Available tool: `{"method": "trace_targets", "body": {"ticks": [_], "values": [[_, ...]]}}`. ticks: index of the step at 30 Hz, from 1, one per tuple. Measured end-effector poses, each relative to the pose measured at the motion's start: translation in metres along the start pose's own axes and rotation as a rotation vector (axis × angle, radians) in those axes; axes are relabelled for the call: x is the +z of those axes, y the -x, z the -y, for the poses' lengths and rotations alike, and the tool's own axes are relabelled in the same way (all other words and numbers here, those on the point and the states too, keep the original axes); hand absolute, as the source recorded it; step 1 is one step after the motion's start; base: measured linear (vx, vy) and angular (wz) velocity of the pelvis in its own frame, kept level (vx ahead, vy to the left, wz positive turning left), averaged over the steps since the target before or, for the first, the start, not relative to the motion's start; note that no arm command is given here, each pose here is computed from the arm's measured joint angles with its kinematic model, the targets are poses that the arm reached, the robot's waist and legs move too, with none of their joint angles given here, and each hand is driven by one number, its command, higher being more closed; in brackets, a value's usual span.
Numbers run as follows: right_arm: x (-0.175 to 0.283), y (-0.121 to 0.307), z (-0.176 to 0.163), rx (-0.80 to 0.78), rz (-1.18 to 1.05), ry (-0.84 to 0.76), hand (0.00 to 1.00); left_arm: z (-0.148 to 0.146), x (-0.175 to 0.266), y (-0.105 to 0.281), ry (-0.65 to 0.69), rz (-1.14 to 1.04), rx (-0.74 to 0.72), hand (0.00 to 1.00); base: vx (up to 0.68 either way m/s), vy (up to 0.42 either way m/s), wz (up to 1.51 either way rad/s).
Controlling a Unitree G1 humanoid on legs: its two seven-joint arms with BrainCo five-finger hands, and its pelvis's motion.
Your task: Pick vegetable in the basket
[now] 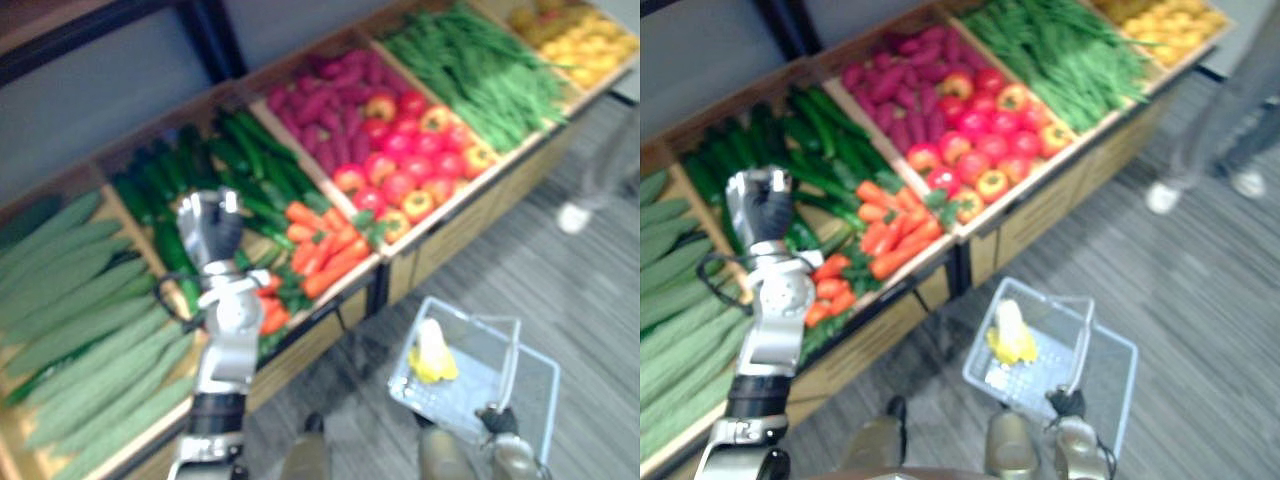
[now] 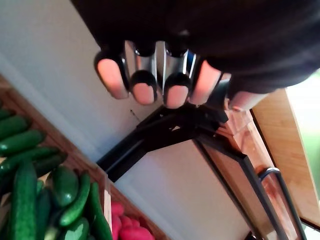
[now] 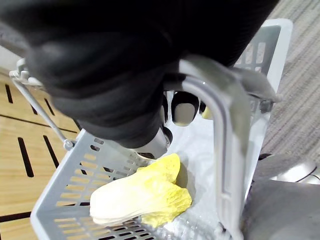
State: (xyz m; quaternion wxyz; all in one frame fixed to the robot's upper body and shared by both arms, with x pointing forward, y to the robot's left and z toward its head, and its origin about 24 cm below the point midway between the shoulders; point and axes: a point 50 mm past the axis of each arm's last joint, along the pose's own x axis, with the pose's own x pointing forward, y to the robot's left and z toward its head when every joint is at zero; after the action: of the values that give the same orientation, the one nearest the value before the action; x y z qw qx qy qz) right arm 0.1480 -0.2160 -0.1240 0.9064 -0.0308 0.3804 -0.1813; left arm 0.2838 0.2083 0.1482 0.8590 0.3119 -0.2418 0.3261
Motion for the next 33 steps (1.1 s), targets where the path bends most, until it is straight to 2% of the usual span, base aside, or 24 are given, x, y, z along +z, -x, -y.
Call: {"method": "trace_targets", "body": {"ticks": [3, 8, 9, 16, 21, 29, 33], "values": [[0.000, 0.011, -0.017, 0.062, 0.035, 0.026, 1.00, -0.014, -0.006, 0.000, -0.036, -0.002, 0.049, 1.00, -0.02, 0.167, -1.49], [0.024, 0.012, -0.023, 0.095, 0.141, 0.037, 1.00, -0.026, -0.005, -0.011, -0.063, 0.026, 0.108, 1.00, -0.04, 0.045, -1.48], [0.025, 0.011, -0.020, 0.092, 0.151, 0.056, 1.00, -0.023, -0.011, -0.010, -0.075, -0.009, 0.094, 0.00, -0.03, -0.007, -1.07], [0.001, 0.018, -0.011, 0.093, 0.087, 0.093, 1.00, -0.016, -0.033, 0.005, -0.094, -0.132, 0.013, 0.00, -0.03, -0.034, -0.39], [-0.010, 0.022, -0.004, 0.079, 0.046, 0.095, 1.00, 0.000, -0.051, 0.023, -0.102, -0.246, -0.077, 0.00, -0.01, 0.015, 0.04], [-0.019, 0.020, 0.011, 0.013, 0.010, 0.076, 1.00, 0.022, -0.044, 0.040, -0.074, -0.233, -0.184, 0.00, 0.00, 0.017, 1.00], [-0.014, 0.010, 0.020, -0.027, -0.005, 0.088, 1.00, 0.022, -0.044, 0.046, -0.061, -0.241, -0.214, 0.00, -0.02, -0.045, 0.97]]}}
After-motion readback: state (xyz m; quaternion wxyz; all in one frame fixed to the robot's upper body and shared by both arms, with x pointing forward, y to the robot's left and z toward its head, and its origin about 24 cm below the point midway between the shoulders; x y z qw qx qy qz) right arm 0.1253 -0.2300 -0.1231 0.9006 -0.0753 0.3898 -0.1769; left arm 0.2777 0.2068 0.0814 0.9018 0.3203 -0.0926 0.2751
